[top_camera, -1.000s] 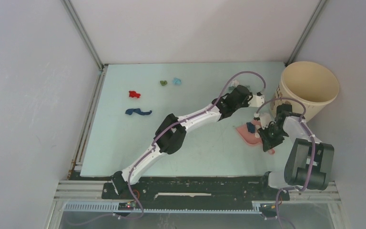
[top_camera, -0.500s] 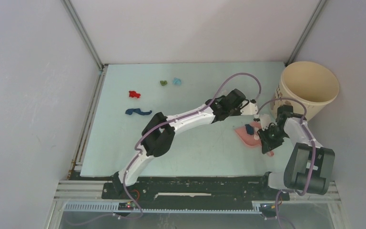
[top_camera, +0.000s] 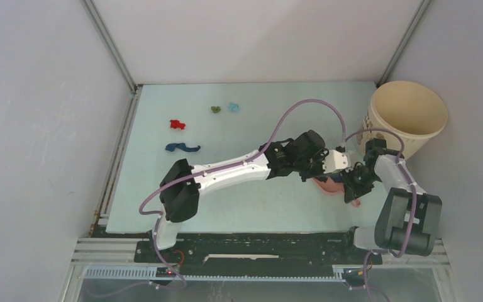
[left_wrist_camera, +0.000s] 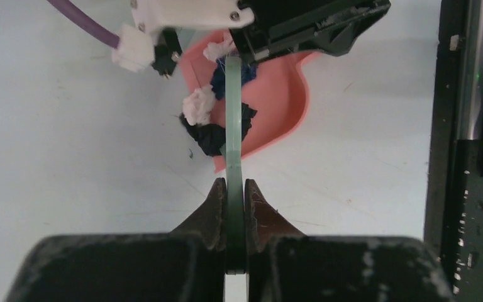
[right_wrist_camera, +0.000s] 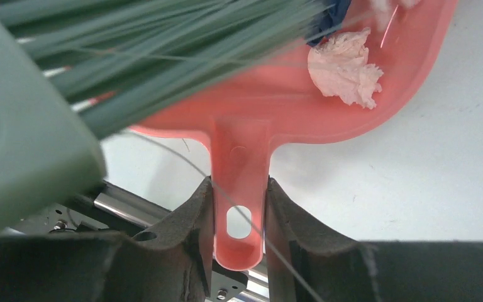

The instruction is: Sweep away the paper scraps from the table

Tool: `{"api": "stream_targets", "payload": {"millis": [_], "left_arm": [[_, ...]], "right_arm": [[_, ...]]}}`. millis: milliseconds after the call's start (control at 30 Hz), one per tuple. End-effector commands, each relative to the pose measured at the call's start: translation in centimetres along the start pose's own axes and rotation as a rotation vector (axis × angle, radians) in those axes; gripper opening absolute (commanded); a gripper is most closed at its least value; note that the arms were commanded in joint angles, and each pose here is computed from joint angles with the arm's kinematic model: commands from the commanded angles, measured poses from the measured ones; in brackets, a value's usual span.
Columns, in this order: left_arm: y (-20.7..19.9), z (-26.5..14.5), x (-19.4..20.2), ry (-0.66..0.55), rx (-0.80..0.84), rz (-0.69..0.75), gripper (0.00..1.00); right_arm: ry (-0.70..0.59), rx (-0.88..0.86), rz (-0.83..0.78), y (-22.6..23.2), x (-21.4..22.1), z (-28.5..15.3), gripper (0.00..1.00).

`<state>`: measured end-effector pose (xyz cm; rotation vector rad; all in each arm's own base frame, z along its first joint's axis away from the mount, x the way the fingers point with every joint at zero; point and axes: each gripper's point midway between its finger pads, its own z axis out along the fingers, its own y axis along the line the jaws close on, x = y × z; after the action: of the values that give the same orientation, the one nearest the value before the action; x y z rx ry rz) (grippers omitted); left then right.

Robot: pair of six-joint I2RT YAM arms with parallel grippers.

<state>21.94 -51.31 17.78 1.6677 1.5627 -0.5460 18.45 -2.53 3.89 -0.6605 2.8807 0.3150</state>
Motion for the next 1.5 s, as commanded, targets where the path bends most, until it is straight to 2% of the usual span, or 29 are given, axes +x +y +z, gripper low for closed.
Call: {"api": "stream_targets", "payload": {"millis": [0,200,333,533,667,867,1000,1167,1267,1367,1467], "left_arm": [[-0.9,-3.2,-2.9,-0.1,-0.032,-0.045,0.0],[0.8,-5.7,-2.5,-0.167,-0.177,-0.043,0.0],[2.2,-8.5,-3.7,-0.272,-0.286,-0.037,0.0],[2.6,-11.1,-4.4,-0.355,-0.338,-0.01,0.0],[4.6,-10.4,-2.8,-0.278,-0.429,-0.041,0.0],[6.9,-8.2,0.9,-0.03,-0.522,-0.102,0.0],[6.6,-5.6,4.2,0.12,-0.5,-0.166,0.0],[5.4,-3.1,5.1,0.216,-0.419,-0.272,0.0],[3.7,-1.7,4.2,0.211,-0.309,-0.359,0.0],[1.6,-0.8,2.2,0.145,-0.174,-0.468,0.0],[0.6,-0.8,0.2,0.075,-0.106,-0.542,0.0]], "right_arm": [[-0.006,0.02,0.006,0.0,-0.1,-1.1,0.0],[-0.005,0.089,-0.038,0.8,1.5,-3.6,0.0],[0.037,0.137,-0.061,0.8,3.0,-4.8,0.0],[0.086,0.174,-0.073,0.8,4.4,-5.5,0.0],[0.139,0.168,-0.075,0.9,5.4,-5.7,0.0],[0.188,0.153,-0.089,1.0,6.2,-5.7,0.0],[0.185,0.122,-0.082,0.9,5.7,-5.0,0.0],[0.196,0.069,-0.073,1.0,5.0,-3.7,0.0],[0.196,0.004,-0.086,2.1,4.6,-2.9,0.0],[0.191,-0.012,-0.107,2.5,4.1,-2.5,0.0],[0.19,-0.016,-0.132,2.9,3.8,-2.2,0.0]]}}
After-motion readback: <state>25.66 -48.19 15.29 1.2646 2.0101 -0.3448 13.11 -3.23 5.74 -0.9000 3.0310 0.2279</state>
